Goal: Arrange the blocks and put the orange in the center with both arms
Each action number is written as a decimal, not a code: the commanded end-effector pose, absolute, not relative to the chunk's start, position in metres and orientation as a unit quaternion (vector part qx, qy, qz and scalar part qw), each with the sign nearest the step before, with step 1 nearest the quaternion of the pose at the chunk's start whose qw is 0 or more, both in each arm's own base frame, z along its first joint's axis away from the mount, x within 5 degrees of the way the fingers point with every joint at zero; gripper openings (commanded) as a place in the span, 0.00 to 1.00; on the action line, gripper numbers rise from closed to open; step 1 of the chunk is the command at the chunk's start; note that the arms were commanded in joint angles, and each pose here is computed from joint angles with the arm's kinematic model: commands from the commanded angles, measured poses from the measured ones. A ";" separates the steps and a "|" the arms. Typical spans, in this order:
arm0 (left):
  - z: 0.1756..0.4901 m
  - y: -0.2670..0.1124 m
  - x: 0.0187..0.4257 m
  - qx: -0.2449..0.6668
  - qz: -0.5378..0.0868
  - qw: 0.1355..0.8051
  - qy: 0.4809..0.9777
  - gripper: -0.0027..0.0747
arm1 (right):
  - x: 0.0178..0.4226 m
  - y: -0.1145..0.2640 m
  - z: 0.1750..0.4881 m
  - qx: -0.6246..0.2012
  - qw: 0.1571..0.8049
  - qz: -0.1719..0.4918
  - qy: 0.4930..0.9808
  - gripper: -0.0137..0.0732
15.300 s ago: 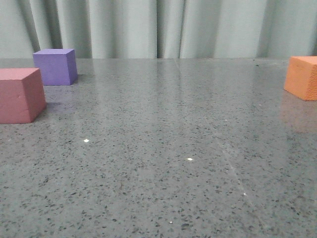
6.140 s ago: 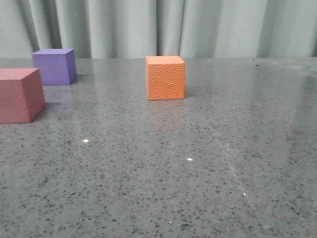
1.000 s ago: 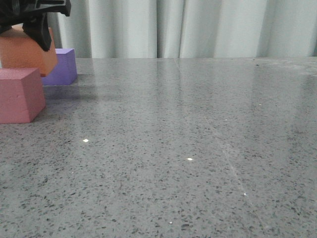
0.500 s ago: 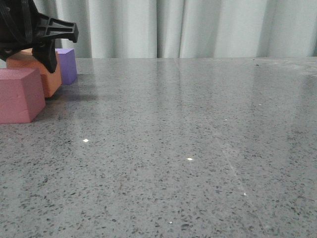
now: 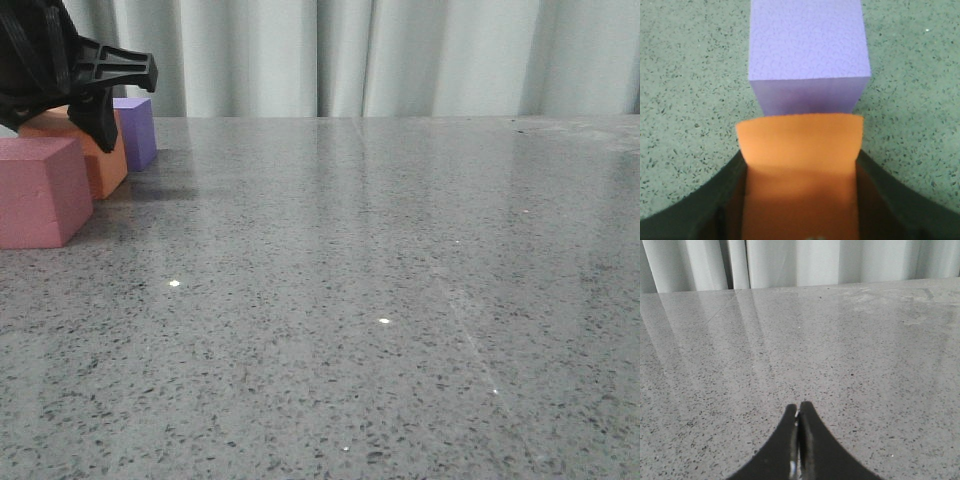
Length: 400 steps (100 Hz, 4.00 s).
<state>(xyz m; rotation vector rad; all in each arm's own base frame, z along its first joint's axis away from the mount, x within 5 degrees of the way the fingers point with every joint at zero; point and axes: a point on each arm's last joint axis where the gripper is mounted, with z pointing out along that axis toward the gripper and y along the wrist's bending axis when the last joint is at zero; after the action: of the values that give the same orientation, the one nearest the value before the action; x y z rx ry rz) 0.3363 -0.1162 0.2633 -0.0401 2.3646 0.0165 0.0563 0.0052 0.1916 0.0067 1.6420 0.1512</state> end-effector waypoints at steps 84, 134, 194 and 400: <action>0.299 -0.119 0.329 0.002 -0.037 0.418 0.908 0.88 | 0.054 0.005 0.205 0.000 0.722 0.068 0.688 0.09; 0.399 -0.082 0.259 -0.003 -0.028 0.510 0.860 0.81 | 0.054 0.005 0.205 0.000 0.722 0.068 0.688 0.09; 0.421 -0.028 0.138 -0.014 -0.051 0.596 0.801 0.01 | 0.054 0.005 0.205 0.000 0.722 0.068 0.688 0.09; 0.202 -0.004 0.055 0.011 -0.032 0.745 0.666 0.01 | 0.054 0.005 0.205 0.000 0.722 0.068 0.688 0.09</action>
<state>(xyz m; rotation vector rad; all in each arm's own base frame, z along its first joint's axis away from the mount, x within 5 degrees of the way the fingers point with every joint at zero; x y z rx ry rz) 0.0558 -0.0010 0.2088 0.0026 1.5483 -0.0408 0.0563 0.0052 0.1917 0.0079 1.6414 0.1527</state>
